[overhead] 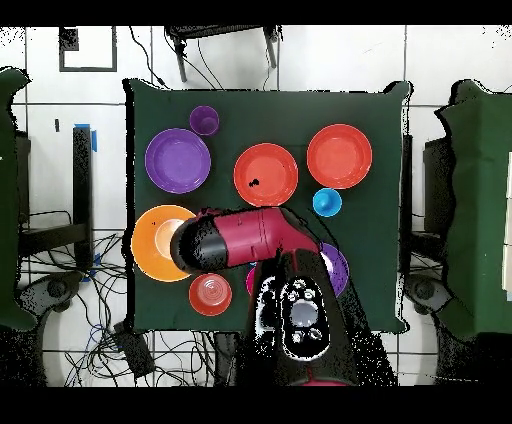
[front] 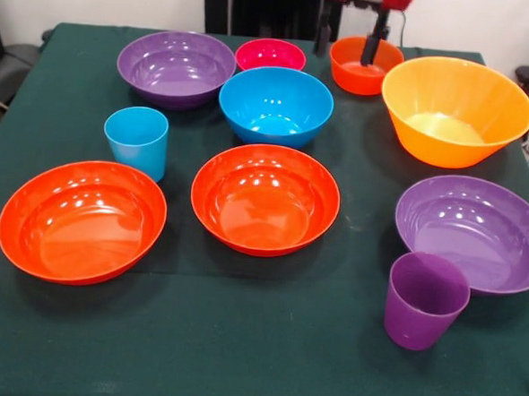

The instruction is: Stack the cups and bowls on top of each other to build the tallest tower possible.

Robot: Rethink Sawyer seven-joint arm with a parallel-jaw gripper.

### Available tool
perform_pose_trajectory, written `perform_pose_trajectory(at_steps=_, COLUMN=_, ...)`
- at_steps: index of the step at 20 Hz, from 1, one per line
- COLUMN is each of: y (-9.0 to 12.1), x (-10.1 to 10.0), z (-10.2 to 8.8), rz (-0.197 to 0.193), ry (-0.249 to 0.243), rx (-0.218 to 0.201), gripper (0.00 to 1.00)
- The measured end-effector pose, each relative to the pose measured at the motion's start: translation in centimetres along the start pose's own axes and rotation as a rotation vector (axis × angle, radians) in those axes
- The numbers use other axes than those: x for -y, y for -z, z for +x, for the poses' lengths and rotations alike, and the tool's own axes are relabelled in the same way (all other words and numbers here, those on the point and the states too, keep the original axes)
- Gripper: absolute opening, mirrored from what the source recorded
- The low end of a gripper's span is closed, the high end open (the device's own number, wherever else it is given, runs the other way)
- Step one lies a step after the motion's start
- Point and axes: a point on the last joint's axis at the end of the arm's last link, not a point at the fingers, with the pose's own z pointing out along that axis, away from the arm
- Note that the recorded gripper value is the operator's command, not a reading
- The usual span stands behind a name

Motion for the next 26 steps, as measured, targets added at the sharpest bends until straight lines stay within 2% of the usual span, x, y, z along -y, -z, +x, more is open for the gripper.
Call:
perform_pose_trajectory(at_steps=2, y=-1.0, x=-0.2, z=-2.3, rz=-0.005, ry=-0.026, rx=0.017, gripper=1.00)
perform_pose_trajectory(at_steps=3, y=-1.1, x=-0.2, z=-2.7, rz=-0.005, ry=-0.030, rx=0.021, gripper=1.00)
perform_pose_trajectory(at_steps=4, y=-1.8, x=-0.3, z=-4.2, rz=-0.005, ry=-0.048, rx=0.029, gripper=1.00)
perform_pose_trajectory(at_steps=7, y=-2.6, x=-0.3, z=-6.1, rz=-0.005, ry=-0.073, rx=0.038, gripper=1.00)
perform_pose_trajectory(at_steps=9, y=-3.4, x=-0.3, z=-8.5, rz=-0.005, ry=-0.103, rx=0.047, gripper=1.00)
perform_pose_trajectory(at_steps=14, y=-4.8, x=-0.2, z=-12.6, rz=-0.005, ry=-0.159, rx=0.048, gripper=1.00)
perform_pose_trajectory(at_steps=19, y=-5.1, x=-0.6, z=-15.4, rz=0.000, ry=-0.203, rx=0.032, gripper=1.00)
perform_pose_trajectory(at_steps=23, y=-4.9, x=-2.0, z=-17.5, rz=-0.005, ry=-0.224, rx=0.029, gripper=1.00)
perform_pose_trajectory(at_steps=26, y=-4.8, x=-2.7, z=-18.2, rz=-0.007, ry=-0.227, rx=0.034, gripper=1.00)
